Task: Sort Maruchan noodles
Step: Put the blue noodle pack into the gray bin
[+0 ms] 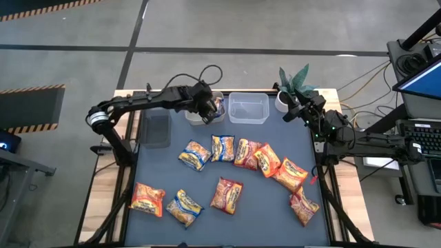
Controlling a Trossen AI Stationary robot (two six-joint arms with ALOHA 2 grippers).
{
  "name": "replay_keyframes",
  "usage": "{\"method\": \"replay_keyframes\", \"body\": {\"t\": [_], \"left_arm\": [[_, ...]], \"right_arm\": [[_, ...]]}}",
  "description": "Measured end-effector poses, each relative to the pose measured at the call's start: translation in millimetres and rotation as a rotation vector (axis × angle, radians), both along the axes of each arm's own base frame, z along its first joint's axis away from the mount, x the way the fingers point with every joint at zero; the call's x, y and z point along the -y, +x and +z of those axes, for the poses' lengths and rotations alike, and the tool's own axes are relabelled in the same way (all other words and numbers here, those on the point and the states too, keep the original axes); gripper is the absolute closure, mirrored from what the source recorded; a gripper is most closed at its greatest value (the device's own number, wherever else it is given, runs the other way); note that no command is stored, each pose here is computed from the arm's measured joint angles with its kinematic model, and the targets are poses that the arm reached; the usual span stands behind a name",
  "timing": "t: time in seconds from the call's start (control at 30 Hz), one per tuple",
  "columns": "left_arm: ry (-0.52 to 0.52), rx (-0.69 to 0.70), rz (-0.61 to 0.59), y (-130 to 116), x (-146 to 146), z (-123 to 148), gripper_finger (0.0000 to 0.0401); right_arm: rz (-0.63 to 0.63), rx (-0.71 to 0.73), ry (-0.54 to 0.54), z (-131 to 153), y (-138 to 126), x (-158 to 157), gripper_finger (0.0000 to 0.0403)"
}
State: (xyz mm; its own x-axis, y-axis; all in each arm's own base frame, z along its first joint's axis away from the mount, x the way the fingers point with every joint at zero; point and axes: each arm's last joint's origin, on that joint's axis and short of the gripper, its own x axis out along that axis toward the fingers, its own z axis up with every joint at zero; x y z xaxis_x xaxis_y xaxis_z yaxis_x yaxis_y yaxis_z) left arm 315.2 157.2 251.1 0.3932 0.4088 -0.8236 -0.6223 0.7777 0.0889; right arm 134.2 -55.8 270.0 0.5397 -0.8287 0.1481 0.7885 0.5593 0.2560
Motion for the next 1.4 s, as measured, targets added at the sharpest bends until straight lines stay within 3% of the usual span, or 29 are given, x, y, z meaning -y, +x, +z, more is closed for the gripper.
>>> {"method": "replay_keyframes", "body": {"t": [0.13,0.6,1.1,1.4], "left_arm": [[0.008,-0.094,-0.017,1,-4,-19,0.0392],[0.016,-0.208,-0.019,23,-17,-61,0.0400],[0.015,-0.050,-0.059,43,-24,-37,0.0401],[0.005,-0.142,-0.108,35,-21,-29,0.0401]], "right_arm": [[-0.005,0.000,0.001,0,0,0,0.0193],[-0.014,-0.011,-0.005,0,0,0,0.0193],[-0.015,-0.015,-0.007,0,0,0,0.0193],[-0.015,-0.028,-0.003,-2,0,0,0.0193]]}}
